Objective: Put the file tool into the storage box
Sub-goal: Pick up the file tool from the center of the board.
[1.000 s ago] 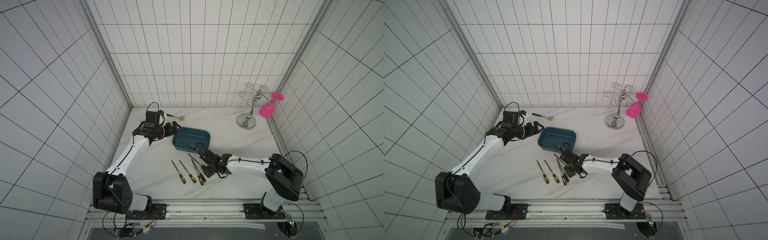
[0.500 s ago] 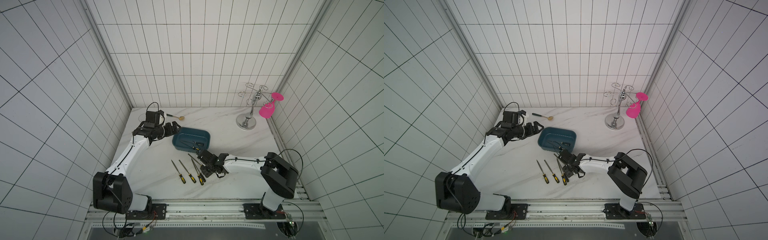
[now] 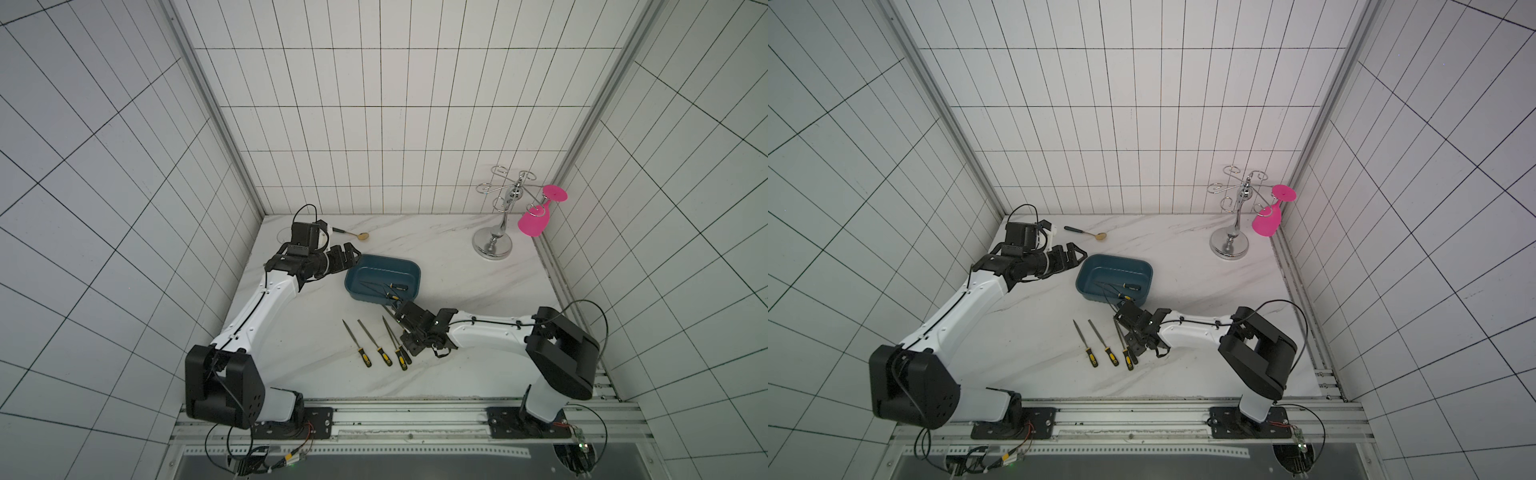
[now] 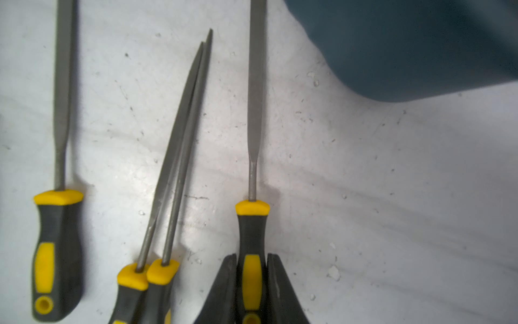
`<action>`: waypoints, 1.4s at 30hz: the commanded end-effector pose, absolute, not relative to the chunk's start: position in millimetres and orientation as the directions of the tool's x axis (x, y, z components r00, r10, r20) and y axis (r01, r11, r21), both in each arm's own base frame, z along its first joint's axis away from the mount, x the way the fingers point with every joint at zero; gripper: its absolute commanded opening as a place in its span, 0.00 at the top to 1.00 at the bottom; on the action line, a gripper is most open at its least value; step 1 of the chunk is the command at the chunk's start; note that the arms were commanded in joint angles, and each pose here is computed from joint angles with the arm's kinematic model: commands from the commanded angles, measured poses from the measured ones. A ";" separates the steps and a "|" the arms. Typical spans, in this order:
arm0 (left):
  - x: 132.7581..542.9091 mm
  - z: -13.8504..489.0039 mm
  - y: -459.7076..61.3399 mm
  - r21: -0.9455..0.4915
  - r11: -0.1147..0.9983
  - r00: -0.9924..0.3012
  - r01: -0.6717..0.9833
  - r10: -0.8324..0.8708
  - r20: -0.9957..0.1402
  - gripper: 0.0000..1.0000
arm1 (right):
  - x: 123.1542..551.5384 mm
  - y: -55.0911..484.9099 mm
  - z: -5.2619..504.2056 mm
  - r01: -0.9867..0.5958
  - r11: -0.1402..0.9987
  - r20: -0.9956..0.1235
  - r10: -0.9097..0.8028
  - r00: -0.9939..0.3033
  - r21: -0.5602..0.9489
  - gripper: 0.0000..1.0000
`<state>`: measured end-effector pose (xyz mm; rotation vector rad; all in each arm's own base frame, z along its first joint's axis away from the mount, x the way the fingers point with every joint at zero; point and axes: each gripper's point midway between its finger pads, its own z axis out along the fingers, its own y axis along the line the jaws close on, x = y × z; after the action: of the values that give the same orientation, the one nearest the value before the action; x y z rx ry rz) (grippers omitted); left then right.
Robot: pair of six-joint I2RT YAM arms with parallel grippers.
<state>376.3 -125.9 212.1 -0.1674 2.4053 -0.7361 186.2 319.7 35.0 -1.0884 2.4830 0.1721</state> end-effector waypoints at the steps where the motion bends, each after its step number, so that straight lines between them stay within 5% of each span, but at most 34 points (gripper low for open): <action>1: 377.6 228.3 -120.0 -0.519 0.851 -0.772 0.075 -0.280 -0.571 0.02 | 186.0 315.7 58.8 -0.733 0.677 -0.472 -0.671 -0.572 -0.073 0.88; 24: 378.8 225.6 -118.8 -0.514 0.855 -0.772 0.068 -0.281 -0.570 0.02 | 161.7 299.2 118.2 -0.807 0.590 -0.602 -0.648 -0.467 -0.010 0.87; 42: 378.5 222.9 -123.3 -0.531 0.844 -0.785 0.072 -0.281 -0.553 0.02 | 137.6 320.9 55.8 -0.834 0.539 -0.487 -0.702 -0.520 0.113 0.93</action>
<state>376.2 -121.6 217.8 -0.1672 2.3851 -0.7044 142.9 305.3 49.3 -1.2395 2.4239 0.3991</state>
